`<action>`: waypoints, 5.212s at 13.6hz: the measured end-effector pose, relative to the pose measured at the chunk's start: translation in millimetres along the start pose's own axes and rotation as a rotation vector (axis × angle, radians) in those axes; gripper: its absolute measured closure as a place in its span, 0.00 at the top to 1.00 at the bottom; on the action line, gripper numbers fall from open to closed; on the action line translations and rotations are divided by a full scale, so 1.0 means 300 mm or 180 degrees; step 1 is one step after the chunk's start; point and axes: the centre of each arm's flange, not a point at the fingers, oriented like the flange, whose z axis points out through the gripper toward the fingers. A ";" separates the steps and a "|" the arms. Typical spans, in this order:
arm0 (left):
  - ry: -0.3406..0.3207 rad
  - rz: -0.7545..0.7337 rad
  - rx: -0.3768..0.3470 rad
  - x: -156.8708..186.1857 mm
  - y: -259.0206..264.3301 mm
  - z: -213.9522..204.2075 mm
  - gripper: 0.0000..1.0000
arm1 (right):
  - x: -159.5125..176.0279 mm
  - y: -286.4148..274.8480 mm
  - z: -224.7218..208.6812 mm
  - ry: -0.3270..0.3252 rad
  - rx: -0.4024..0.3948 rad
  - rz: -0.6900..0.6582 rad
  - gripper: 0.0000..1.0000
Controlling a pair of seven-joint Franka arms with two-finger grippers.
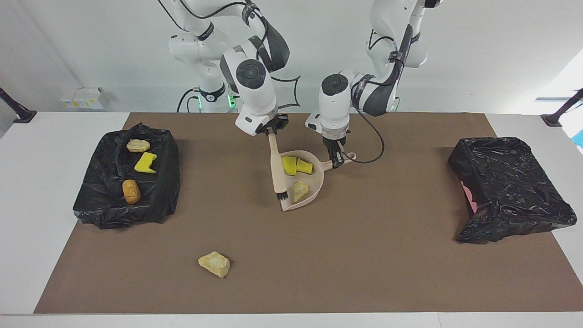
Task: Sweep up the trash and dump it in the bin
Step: 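Sweep the remaining bread into the dustpan with the right gripper's brush, then carry the dustpan to the left trash bag while the right gripper withdraws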
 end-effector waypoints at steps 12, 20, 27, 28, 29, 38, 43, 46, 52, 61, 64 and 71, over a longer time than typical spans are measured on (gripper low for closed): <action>0.0000 -0.0006 -0.0002 -0.003 -0.001 0.005 0.31 | 0.472 0.693 -0.155 0.0458 -0.1027 -0.0528 0.26; -0.0001 -0.0075 -0.0002 -0.005 -0.003 0.005 0.31 | 0.704 0.722 -0.071 0.0455 -0.1137 -0.0639 0.26; -0.0005 -0.0255 -0.0004 -0.008 -0.004 0.007 0.31 | 0.701 0.604 0.021 0.0101 -0.0976 -0.0740 0.26; -0.0007 -0.0297 -0.0006 -0.008 -0.004 0.007 0.31 | 0.689 0.590 0.030 0.0013 -0.0883 -0.0731 0.26; -0.0009 -0.0340 -0.0007 -0.009 -0.004 0.008 0.31 | 0.676 0.569 0.044 -0.0072 -0.0796 -0.0724 0.26; -0.0151 -0.0784 -0.0089 -0.016 0.018 0.010 0.31 | 0.434 0.136 0.202 -0.0589 -0.0061 -0.0620 0.26; -0.0240 -0.0772 -0.0135 -0.019 0.033 0.004 0.31 | 0.303 -0.124 0.230 -0.0869 0.0144 -0.0438 0.26; -0.0215 -0.0776 -0.0120 -0.019 0.030 0.004 0.31 | 0.242 -0.189 0.222 -0.1080 0.0206 -0.0450 0.26; -0.0051 -0.0660 -0.0038 -0.041 -0.024 0.014 0.31 | 0.165 -0.082 0.075 -0.1311 0.0313 -0.0405 0.26; -0.0004 -0.0559 -0.0038 -0.157 -0.153 0.029 0.31 | 0.075 -0.205 0.048 -0.1183 0.0175 -0.0049 0.26; 0.0030 -0.0479 -0.0024 -0.239 -0.239 0.014 0.31 | -0.027 -0.351 0.109 -0.0871 -0.0039 0.0334 0.26; 0.0124 -0.0160 -0.0182 -0.543 -0.480 -0.095 0.31 | -0.274 -0.613 0.275 -0.0660 -0.0058 0.0693 0.26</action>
